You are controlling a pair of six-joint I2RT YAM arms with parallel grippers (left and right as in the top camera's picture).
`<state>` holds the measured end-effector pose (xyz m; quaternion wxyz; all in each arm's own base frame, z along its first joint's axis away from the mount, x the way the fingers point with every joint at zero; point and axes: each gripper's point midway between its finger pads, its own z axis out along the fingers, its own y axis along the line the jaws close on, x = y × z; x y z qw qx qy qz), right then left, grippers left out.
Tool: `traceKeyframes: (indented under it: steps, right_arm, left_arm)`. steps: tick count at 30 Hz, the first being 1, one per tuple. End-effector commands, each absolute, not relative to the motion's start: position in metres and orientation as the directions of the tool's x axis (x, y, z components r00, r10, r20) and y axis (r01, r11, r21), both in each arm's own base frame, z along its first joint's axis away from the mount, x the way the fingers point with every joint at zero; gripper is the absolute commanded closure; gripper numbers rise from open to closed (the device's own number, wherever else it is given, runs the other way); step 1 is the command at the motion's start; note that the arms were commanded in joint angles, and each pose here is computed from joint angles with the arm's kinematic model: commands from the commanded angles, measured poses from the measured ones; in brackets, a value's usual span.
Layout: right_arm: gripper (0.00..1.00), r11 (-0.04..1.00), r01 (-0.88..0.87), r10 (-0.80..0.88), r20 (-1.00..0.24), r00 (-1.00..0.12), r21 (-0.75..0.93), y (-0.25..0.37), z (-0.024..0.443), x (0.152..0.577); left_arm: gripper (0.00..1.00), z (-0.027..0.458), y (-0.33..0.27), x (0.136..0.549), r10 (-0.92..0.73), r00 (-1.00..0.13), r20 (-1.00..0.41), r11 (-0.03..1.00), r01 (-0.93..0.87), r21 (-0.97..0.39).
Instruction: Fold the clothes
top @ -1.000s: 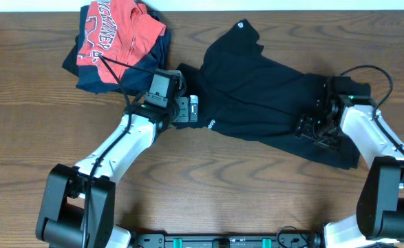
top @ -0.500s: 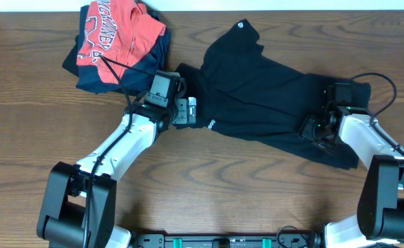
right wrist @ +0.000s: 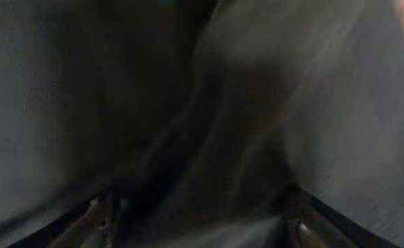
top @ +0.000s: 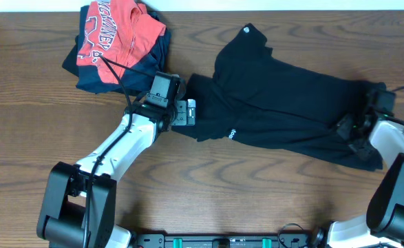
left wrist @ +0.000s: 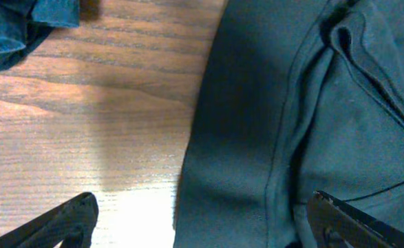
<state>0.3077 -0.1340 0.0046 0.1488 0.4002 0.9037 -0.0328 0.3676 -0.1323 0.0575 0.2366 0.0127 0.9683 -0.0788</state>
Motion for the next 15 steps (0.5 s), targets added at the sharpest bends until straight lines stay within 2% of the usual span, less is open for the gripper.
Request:
traceKeyframes:
  steps: [1, 4, 6, 11, 15]
  right_arm:
    - [0.20, 0.729, 0.682, 0.648, -0.369, -0.666, 0.050, -0.150, 0.010, 0.318]
    - [0.20, 0.811, 0.562, 0.571, -0.427, -0.701, 0.163, -0.140, 0.028, 0.353]
    - [0.18, 0.826, 0.525, 0.558, -0.436, -0.706, 0.206, -0.134, 0.043, 0.367]
    - [0.10, 0.874, 0.421, 0.485, -0.442, -0.754, 0.241, -0.117, 0.101, 0.397]
    - [0.08, 0.921, 0.310, 0.387, -0.460, -0.799, 0.238, -0.096, 0.154, 0.411]
  left_arm:
    - [0.02, 0.056, -0.129, 0.370, 0.001, -0.890, -0.455, 0.990, 0.066, -0.125]
    - [0.02, 0.056, -0.129, 0.369, 0.002, -0.891, -0.453, 0.990, 0.065, -0.125]
    - [0.02, 0.057, -0.129, 0.369, 0.002, -0.891, -0.454, 0.990, 0.066, -0.126]
    - [0.02, 0.069, -0.150, 0.375, 0.119, -0.863, -0.491, 0.960, 0.226, -0.165]
    - [0.02, 0.083, -0.154, 0.384, 0.171, -0.837, -0.520, 0.949, 0.282, -0.141]
